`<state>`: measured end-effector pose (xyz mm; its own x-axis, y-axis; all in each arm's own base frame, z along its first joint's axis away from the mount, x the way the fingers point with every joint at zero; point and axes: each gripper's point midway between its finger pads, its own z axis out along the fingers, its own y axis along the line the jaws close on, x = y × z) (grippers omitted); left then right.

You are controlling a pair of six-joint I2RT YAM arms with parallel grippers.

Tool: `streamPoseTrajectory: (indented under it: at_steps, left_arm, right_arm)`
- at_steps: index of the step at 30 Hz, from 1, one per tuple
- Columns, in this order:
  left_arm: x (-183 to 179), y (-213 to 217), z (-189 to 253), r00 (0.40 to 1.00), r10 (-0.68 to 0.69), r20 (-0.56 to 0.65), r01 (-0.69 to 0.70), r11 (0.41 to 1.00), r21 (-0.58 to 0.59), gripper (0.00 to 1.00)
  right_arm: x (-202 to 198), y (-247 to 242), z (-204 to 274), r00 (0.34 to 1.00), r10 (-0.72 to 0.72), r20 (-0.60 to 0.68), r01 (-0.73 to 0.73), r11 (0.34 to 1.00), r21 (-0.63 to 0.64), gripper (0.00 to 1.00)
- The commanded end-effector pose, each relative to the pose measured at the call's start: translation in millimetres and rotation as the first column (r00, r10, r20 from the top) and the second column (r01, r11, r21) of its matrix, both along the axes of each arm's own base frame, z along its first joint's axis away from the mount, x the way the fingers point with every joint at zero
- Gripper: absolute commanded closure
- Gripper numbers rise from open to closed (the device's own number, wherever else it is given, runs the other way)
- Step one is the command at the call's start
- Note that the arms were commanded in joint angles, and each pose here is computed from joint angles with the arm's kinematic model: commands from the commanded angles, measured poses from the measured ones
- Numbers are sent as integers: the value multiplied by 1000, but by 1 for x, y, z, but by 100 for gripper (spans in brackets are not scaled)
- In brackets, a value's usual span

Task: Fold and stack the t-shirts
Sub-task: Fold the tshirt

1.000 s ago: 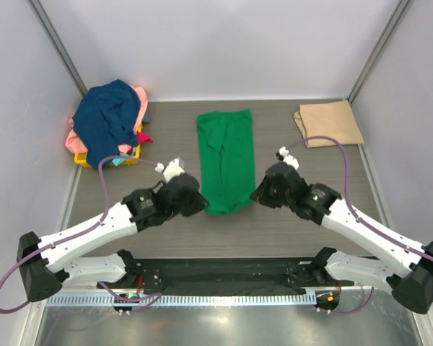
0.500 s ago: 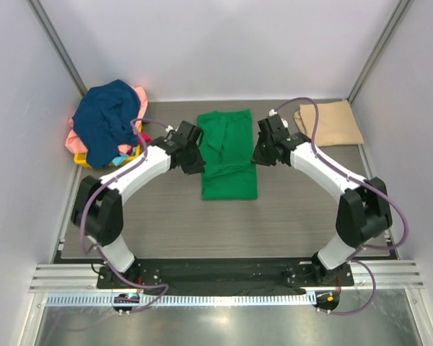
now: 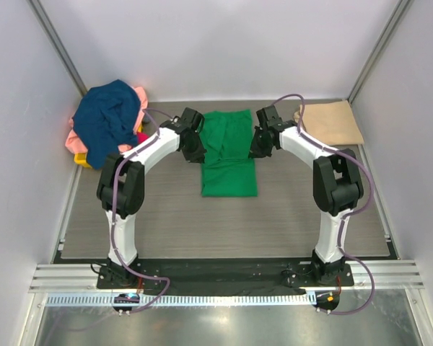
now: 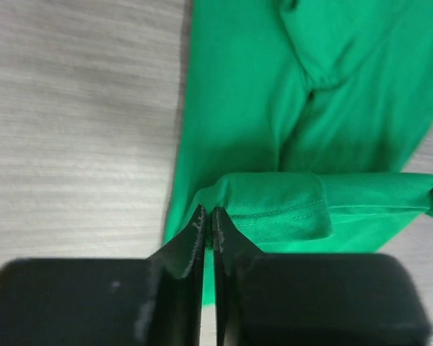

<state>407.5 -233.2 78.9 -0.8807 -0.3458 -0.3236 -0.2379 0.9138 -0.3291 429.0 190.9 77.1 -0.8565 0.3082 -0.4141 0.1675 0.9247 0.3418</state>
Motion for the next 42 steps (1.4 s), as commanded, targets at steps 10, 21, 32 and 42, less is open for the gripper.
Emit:
streamPoseTrajectory:
  at_steps: [10,21,32,42]
  left_arm:
    - [46,19,72,996,-64,59,64,998,5,32]
    - [-61,16,39,991,-99,87,109,988,-113,29]
    - [-96,0,-21,996,-84,30,88,977,-196,30]
    - [-101,-9,-48,996,-87,-6,84,977,-197,36]
  right_arm:
    - [74,-24,75,990,-21,138,20,1000,13,18]
    - [-86,-22,13,999,50,5,-50,988,145,18]
    - [-114,-14,-36,993,103,-60,-90,977,193,33]
    - [-123,-14,-61,988,111,-105,-88,976,200,62]
